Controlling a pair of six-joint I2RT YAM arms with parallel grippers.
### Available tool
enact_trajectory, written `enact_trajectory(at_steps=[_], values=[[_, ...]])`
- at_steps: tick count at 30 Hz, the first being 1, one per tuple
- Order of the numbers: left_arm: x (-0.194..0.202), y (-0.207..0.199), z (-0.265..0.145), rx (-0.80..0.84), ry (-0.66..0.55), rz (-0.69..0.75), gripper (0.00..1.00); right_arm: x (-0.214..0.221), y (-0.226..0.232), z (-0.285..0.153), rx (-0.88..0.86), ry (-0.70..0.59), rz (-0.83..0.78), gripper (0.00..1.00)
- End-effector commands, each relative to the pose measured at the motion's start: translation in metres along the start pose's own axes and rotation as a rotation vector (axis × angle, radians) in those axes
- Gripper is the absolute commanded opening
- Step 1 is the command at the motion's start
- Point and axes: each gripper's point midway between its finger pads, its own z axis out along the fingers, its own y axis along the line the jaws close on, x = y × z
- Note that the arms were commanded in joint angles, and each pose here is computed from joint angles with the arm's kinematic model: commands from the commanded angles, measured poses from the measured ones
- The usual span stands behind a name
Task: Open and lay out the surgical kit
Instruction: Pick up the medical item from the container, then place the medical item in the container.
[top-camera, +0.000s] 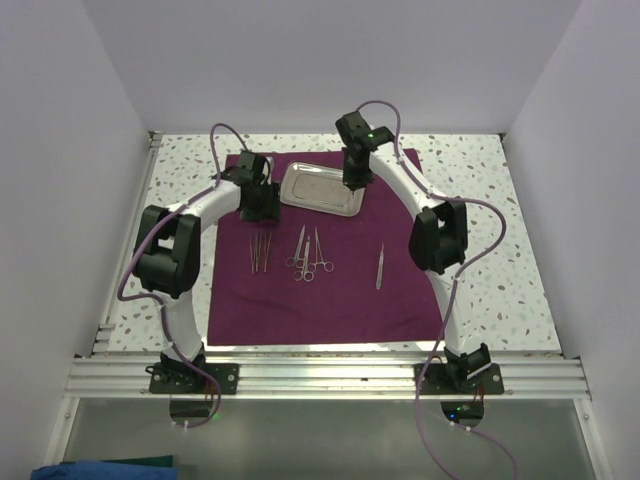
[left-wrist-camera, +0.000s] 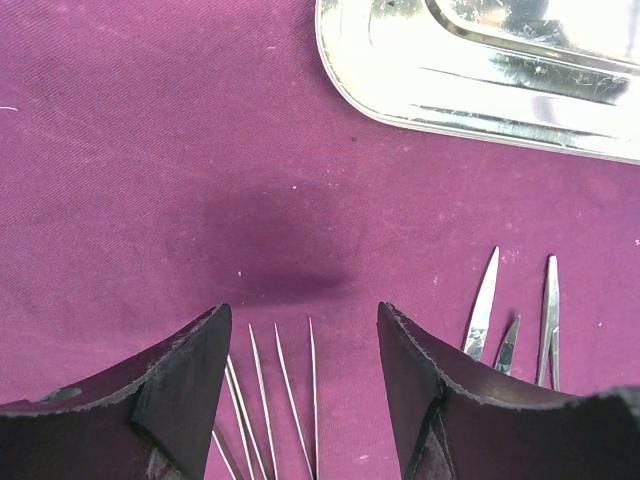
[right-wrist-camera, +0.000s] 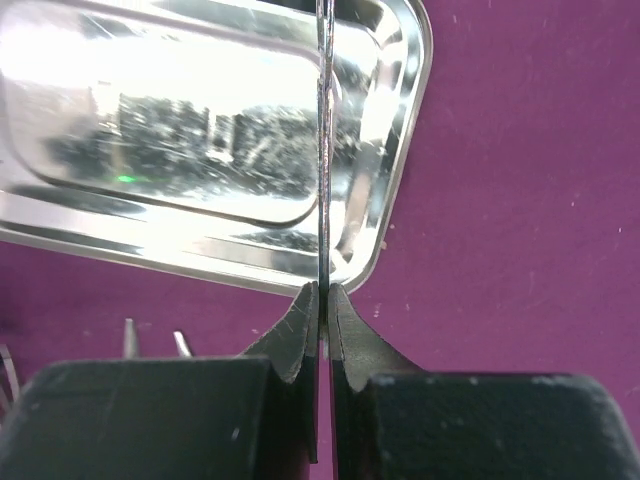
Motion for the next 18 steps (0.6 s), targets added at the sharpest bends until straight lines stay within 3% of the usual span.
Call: enact_trajectory(at_steps=[1, 18], values=[[-0.027, -0.007, -0.016, 0.030, -0.069, -0.001, 0.64, -0.018, 0.013, -0.015, -0.064, -0.064, 0.013, 0.00], [-0.020, -0.009, -0.018, 0.044, -0.057, -0.001, 0.63, 0.009, 0.053, 0.028, -0.224, 0.044, 0.048, 0.02]])
